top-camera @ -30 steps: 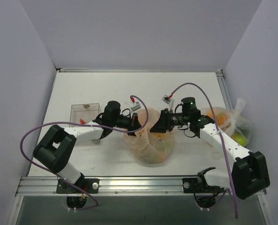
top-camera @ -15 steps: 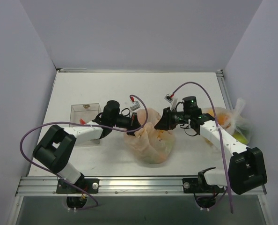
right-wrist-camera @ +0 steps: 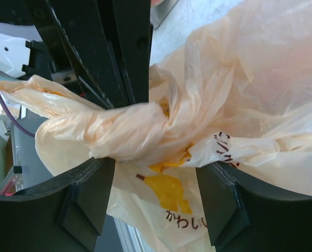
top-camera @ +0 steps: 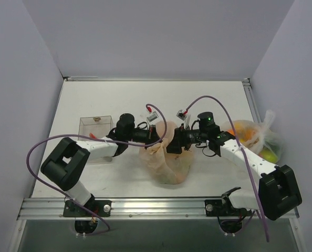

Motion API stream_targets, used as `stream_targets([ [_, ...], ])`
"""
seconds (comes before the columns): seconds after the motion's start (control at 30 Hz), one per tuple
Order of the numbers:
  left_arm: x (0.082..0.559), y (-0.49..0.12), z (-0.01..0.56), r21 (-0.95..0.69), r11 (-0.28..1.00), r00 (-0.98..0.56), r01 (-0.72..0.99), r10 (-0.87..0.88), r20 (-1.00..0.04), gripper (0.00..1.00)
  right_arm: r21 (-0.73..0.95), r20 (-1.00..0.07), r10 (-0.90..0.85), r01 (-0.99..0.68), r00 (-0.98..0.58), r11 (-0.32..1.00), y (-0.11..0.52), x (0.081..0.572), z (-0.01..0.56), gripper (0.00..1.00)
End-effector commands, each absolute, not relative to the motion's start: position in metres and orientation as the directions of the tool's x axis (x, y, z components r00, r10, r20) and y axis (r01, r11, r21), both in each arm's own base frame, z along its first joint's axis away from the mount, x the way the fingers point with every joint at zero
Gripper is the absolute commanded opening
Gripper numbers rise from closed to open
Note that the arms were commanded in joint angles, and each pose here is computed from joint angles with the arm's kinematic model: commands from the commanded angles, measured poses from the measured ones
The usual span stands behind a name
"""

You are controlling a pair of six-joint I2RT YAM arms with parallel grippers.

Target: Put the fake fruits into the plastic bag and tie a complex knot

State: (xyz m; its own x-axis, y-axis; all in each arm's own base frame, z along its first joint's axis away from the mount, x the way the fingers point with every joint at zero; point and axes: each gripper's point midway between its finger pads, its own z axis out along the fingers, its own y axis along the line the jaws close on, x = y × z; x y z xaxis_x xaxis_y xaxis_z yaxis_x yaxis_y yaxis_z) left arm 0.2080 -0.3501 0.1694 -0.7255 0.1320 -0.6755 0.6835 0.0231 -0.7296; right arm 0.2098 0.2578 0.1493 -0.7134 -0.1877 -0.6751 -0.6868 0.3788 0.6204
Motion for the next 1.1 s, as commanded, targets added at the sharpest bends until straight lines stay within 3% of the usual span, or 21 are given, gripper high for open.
stream_targets([
  [0.0, 0.192, -0.363, 0.194, -0.721, -0.104, -0.713, 0.685, 0.103, -0.693, 0.00, 0.617, -0.720, -0.124, -0.712, -0.683, 0.335, 0.272, 0.221, 0.171, 0.65],
  [0.2, 0.175, -0.374, 0.193, -0.737, -0.184, -0.732, 0.650, 0.107, -0.672, 0.00, 0.606, -0.754, -0.089, -0.742, -0.651, 0.287, 0.285, 0.233, 0.195, 0.65],
  [0.5, 0.223, -0.388, 0.239, -0.650, -0.175, -0.666, 0.740, -0.057, -0.744, 0.00, 0.657, -0.740, 0.019, -0.717, -0.672, 0.232, 0.296, 0.231, 0.217, 0.66],
  [0.73, 0.235, -0.380, 0.266, -0.631, -0.146, -0.647, 0.762, -0.131, -0.752, 0.00, 0.629, -0.764, 0.048, -0.726, -0.643, 0.278, 0.285, 0.243, 0.212, 0.66],
  [1.07, 0.247, -0.371, 0.261, -0.686, -0.102, -0.693, 0.720, -0.162, -0.703, 0.00, 0.580, -0.792, 0.032, -0.734, -0.610, 0.354, 0.263, 0.266, 0.216, 0.71],
])
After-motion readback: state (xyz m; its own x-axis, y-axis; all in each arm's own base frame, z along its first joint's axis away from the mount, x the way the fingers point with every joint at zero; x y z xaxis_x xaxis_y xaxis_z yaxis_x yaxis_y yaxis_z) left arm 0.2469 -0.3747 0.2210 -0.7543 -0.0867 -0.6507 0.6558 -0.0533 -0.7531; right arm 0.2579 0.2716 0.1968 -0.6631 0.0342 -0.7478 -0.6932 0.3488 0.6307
